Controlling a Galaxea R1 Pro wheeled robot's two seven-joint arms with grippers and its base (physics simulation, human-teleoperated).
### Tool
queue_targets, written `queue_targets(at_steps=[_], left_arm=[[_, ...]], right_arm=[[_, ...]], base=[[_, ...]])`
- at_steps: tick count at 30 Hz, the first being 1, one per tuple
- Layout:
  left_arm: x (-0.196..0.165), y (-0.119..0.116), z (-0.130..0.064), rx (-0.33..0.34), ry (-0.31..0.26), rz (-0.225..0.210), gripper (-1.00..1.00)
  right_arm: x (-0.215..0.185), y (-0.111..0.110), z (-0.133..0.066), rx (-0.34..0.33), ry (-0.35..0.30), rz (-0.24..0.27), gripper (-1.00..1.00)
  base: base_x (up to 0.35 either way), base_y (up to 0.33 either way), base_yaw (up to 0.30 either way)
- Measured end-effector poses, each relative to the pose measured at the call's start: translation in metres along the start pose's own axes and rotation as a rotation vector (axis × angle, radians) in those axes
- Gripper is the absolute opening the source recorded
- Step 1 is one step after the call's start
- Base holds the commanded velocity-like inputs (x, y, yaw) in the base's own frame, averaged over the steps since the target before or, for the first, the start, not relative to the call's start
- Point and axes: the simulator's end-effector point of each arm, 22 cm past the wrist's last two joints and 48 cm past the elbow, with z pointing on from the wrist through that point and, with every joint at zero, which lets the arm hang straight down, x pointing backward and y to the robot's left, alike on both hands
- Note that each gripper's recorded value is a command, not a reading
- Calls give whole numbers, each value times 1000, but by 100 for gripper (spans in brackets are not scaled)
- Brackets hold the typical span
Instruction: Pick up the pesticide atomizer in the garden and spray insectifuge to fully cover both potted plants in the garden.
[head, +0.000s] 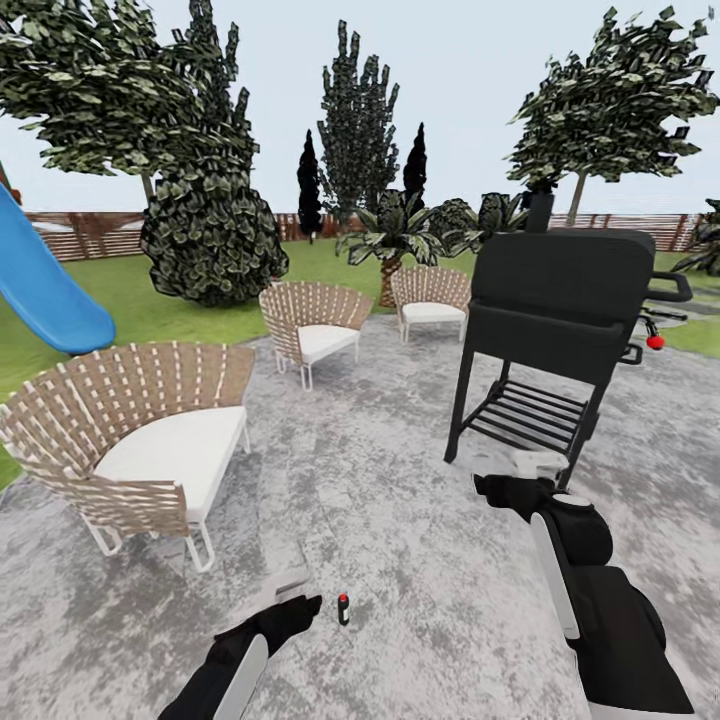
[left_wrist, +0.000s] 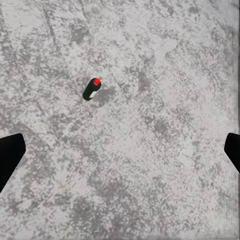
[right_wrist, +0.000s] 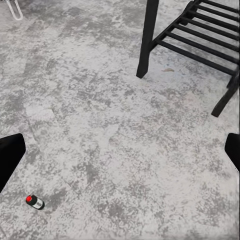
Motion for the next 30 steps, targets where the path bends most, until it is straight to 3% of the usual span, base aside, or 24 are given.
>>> queue_targets(at_steps=[7, 28, 30], left_arm=[[0, 0, 0, 0, 0, -4, 100], [-1, 1, -1, -1, 0, -2, 100], [-1, 9, -1, -36, 0, -6, 100]], right_arm=[[0, 0, 0, 0, 0, 0, 100], [0, 0, 0, 0, -1, 0, 100], [0, 0, 0, 0, -2, 0, 100]], base=[[26, 32, -277], [221, 232, -277], [156, 159, -277]])
